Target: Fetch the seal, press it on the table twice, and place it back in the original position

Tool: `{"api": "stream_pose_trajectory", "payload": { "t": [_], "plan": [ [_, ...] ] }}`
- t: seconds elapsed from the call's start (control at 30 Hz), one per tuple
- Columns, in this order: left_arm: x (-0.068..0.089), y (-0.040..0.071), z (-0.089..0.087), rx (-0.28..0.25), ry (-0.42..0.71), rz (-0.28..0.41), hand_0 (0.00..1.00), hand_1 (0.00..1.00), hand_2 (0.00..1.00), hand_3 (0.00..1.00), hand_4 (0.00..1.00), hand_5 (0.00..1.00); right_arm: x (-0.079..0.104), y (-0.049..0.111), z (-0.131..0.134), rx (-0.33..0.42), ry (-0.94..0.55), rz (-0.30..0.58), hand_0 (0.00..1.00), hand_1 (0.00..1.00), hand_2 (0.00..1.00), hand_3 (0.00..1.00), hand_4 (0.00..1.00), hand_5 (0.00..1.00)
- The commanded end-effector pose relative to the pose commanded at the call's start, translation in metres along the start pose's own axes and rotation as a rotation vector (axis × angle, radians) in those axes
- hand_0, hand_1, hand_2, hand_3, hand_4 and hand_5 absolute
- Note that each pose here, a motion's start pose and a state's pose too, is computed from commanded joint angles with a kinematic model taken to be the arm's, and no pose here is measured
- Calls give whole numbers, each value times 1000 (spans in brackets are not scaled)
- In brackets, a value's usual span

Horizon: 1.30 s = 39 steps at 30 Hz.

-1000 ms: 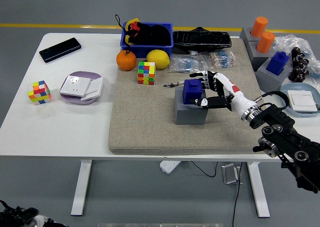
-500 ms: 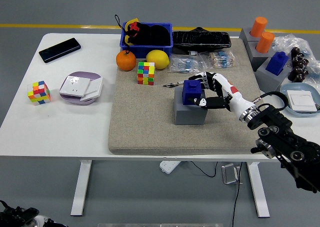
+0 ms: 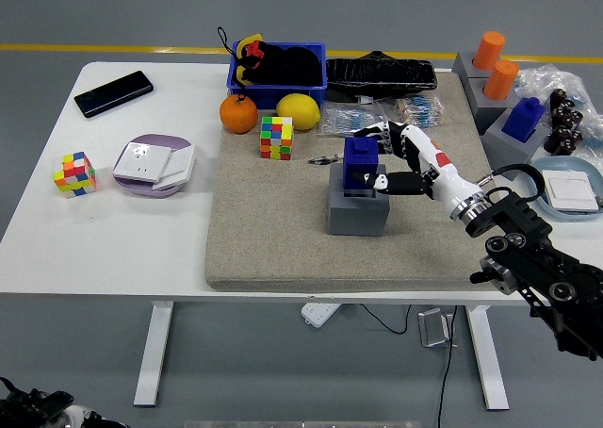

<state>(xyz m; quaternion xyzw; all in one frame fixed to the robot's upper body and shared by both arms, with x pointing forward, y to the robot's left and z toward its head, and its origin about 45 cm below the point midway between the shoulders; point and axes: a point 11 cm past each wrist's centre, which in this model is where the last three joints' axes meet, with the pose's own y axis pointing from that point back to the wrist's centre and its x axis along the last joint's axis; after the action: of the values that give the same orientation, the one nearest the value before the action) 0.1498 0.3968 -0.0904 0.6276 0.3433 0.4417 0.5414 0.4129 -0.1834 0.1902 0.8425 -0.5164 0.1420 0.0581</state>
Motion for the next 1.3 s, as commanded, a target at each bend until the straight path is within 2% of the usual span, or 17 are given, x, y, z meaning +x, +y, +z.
{"api": "stream_pose_trajectory", "payload": {
  "t": [0.17,0.33,0.57,0.73,0.87,1.03,1.3],
  "plan": [
    [-1,0,1,-2,0,-2,720,691,683,750,676,266,10,-1,-18,45,13,8,482,354,359,344,622,2],
    [0,0,0,0,1,-1,720,691,684,750,676,264,36,10,-25,56,59,39,479,355,361,345,625,2],
    [1,0,0,0,2,3,720,691,682,750,677,265,79,41,0,-25,91,135,481,355,362,346,631,2],
    [2,1,2,-2,0,5,720,691,684,749,677,266,98,63,24,-96,105,187,484,355,362,347,633,2],
    [1,0,2,-3,1,2,720,691,684,749,677,265,100,78,46,-153,101,207,487,356,362,347,634,2],
    [0,0,1,-2,0,2,720,691,684,749,677,265,93,92,73,-220,68,221,487,356,362,347,634,2],
    [-1,0,0,-3,4,0,720,691,684,749,676,264,80,101,97,-280,42,216,488,354,361,346,639,2]
  ]
}}
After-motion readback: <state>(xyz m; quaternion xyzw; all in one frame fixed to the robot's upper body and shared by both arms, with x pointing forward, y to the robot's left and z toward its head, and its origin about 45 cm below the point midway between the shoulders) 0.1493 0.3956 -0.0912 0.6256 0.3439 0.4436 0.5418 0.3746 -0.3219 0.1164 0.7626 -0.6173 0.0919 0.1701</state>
